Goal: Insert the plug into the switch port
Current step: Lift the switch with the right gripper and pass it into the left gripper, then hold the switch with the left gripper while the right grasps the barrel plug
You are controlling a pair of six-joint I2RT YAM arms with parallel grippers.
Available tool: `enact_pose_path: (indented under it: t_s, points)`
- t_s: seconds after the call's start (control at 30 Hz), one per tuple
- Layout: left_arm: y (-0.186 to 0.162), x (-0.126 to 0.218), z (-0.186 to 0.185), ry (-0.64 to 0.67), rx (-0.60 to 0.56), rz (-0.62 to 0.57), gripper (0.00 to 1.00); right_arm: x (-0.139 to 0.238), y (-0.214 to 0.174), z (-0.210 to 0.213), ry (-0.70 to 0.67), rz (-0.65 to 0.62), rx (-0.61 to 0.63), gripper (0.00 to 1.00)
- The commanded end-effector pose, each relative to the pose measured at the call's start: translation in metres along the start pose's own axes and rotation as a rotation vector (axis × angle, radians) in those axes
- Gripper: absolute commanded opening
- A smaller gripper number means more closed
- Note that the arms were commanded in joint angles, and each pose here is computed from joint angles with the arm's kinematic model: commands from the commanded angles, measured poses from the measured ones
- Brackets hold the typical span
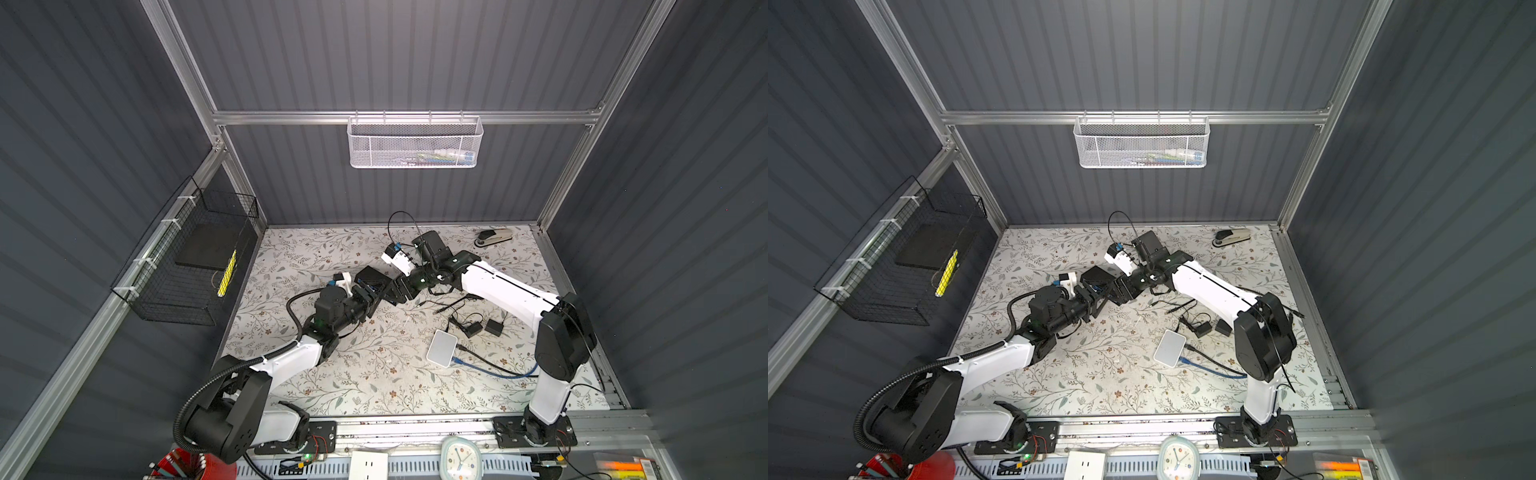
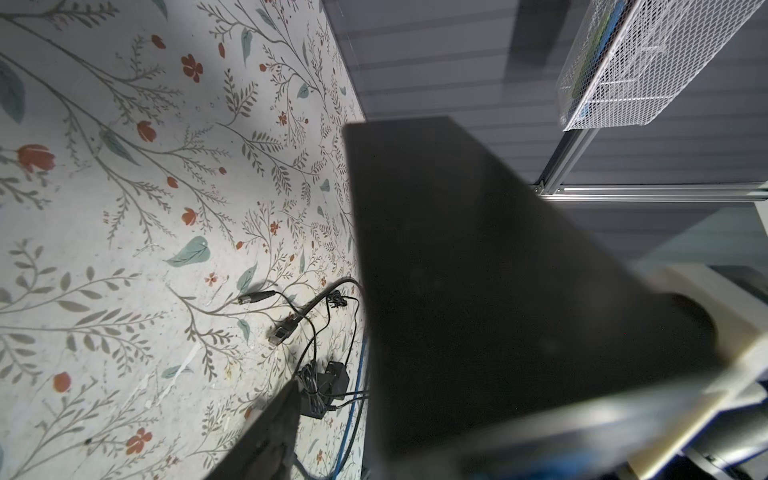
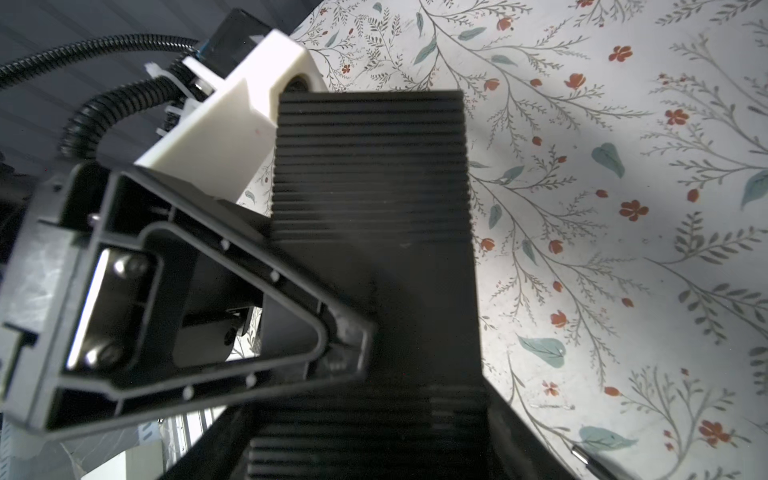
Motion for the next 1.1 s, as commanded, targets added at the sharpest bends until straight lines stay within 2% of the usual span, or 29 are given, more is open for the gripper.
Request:
enact_pose_path:
  t_s: [0.0, 0.17, 0.37, 0.47, 0.53, 0.67, 0.77, 0.8, 0.87, 0.93, 1.03, 1.07]
  points:
    - [0.003, -0.002, -0.007, 0.023, 0.008, -0.046, 0.52, 0.005, 0.011, 0.001, -0.014, -0.014, 0.024, 0.36]
    - [0.003, -0.006, -0.006, 0.019, 0.041, -0.035, 0.34, 0.003, 0.015, 0.001, -0.018, -0.014, 0.030, 0.36]
    - [0.005, -0.011, -0.015, 0.014, 0.072, -0.044, 0.19, 0.004, 0.020, 0.001, -0.039, -0.015, 0.049, 0.42]
    - [0.006, -0.010, -0.018, 0.016, 0.087, -0.059, 0.10, 0.007, 0.021, 0.001, -0.054, -0.020, 0.055, 0.56]
    - [0.009, -0.009, -0.017, 0.017, 0.106, -0.071, 0.07, 0.015, 0.022, 0.003, -0.060, -0.029, 0.071, 0.72]
    - [0.023, -0.004, -0.013, 0.013, 0.122, -0.091, 0.05, 0.057, 0.021, 0.006, -0.067, -0.102, 0.139, 0.99]
    - [0.038, 0.004, -0.013, 0.008, 0.108, -0.097, 0.05, 0.103, 0.007, 0.005, -0.123, -0.194, 0.254, 0.99]
    - [0.044, 0.006, -0.012, 0.006, 0.097, -0.097, 0.04, 0.118, -0.001, 0.004, -0.155, -0.249, 0.327, 0.99]
    - [0.051, 0.009, -0.010, 0.002, 0.081, -0.070, 0.04, 0.124, -0.035, 0.001, -0.197, -0.282, 0.540, 0.99]
    - [0.057, 0.012, -0.006, 0.002, 0.070, -0.061, 0.04, 0.106, -0.085, -0.014, -0.130, -0.201, 0.733, 0.99]
    - [0.063, 0.019, 0.004, -0.015, 0.057, -0.068, 0.04, 0.075, -0.123, -0.043, 0.046, 0.034, 0.767, 0.89]
    - [0.064, 0.022, 0.007, -0.023, 0.054, -0.071, 0.04, 0.067, -0.126, -0.051, 0.067, 0.068, 0.759, 0.86]
Point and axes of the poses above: each gripper's point midway between its finger pads, its own x axis back along the fingers, its own z axis along the line the jaws close on, y = z × x, the point moved 8 cm from there along x, back along the fingers, and after that the axes turned 11 degrees about x, right-handed, at the moved point
